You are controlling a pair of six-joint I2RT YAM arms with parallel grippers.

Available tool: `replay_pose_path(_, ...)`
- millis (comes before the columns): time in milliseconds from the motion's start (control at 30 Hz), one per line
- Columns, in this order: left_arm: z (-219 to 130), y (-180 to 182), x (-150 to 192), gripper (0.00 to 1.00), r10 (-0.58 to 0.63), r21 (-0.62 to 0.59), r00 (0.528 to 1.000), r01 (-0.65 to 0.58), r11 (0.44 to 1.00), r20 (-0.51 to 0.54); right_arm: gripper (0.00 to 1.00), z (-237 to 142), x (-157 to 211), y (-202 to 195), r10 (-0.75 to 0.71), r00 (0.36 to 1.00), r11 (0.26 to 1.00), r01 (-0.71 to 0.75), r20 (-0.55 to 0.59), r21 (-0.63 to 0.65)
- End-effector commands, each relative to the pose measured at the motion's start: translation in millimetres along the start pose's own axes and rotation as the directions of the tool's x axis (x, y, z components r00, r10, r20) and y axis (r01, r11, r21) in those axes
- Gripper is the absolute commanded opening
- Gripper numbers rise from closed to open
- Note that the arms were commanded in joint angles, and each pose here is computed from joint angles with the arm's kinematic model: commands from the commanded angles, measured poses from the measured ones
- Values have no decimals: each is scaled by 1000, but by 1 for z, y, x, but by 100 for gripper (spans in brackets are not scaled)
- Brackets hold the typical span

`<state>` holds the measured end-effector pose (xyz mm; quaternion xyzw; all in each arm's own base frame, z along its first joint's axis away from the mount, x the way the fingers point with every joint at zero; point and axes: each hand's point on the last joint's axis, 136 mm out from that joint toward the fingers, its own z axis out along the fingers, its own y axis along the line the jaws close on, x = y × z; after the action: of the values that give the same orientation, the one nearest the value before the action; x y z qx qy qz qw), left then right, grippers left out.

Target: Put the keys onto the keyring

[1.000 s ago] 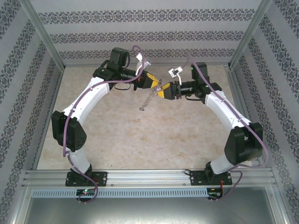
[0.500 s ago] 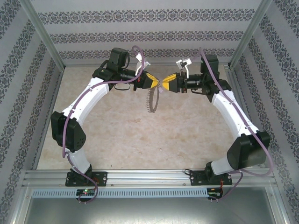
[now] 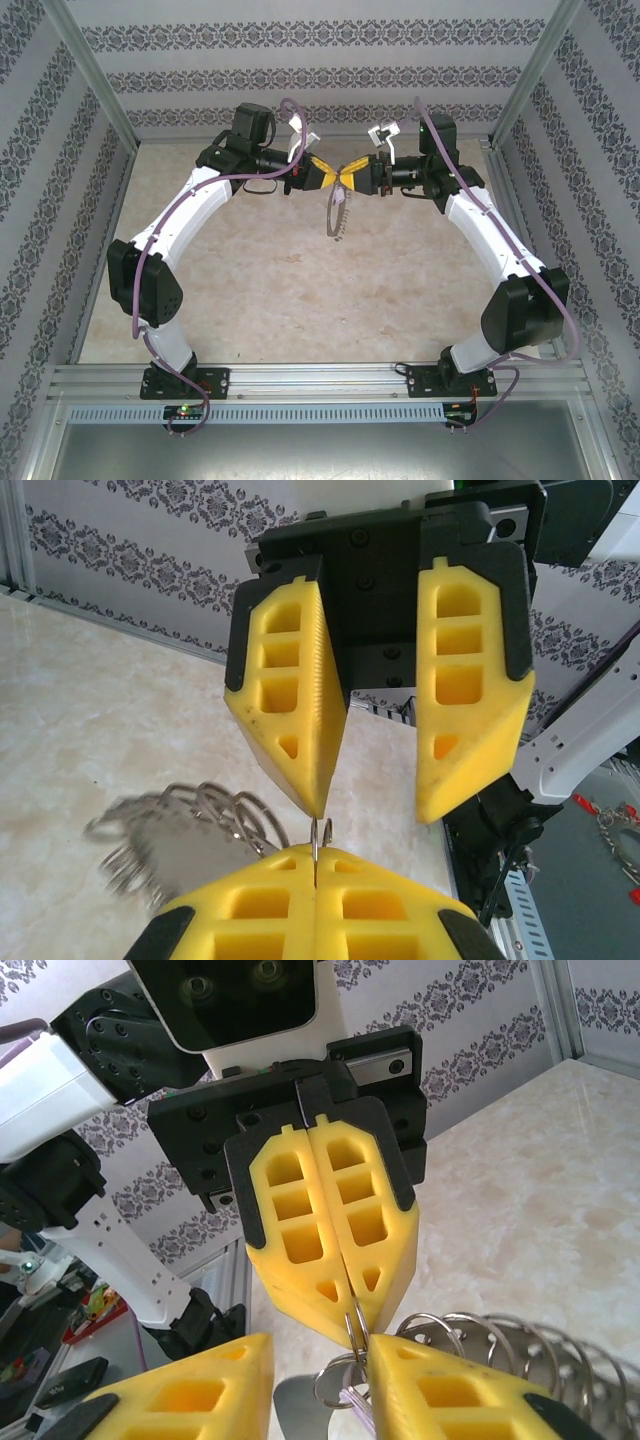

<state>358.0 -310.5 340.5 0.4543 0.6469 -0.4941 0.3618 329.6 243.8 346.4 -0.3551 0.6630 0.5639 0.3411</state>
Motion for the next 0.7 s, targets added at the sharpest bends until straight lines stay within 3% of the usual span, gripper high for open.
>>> replay_pose_path(0, -10, -22, -21, 0, 82, 27, 995, -84, 996, 50, 36, 3, -10, -2, -47, 999, 999, 47, 13, 7)
replay_pose_path(200, -11, -21, -22, 0, 84, 23, 995, -85, 996, 50, 37, 2, -9, -7, -38, 999, 999, 38, 17, 18)
replay_pose_path(667, -10, -21, -21, 0, 82, 23, 995, -83, 996, 50, 29, 8, -12, -4, -40, 999, 999, 40, 9, 2)
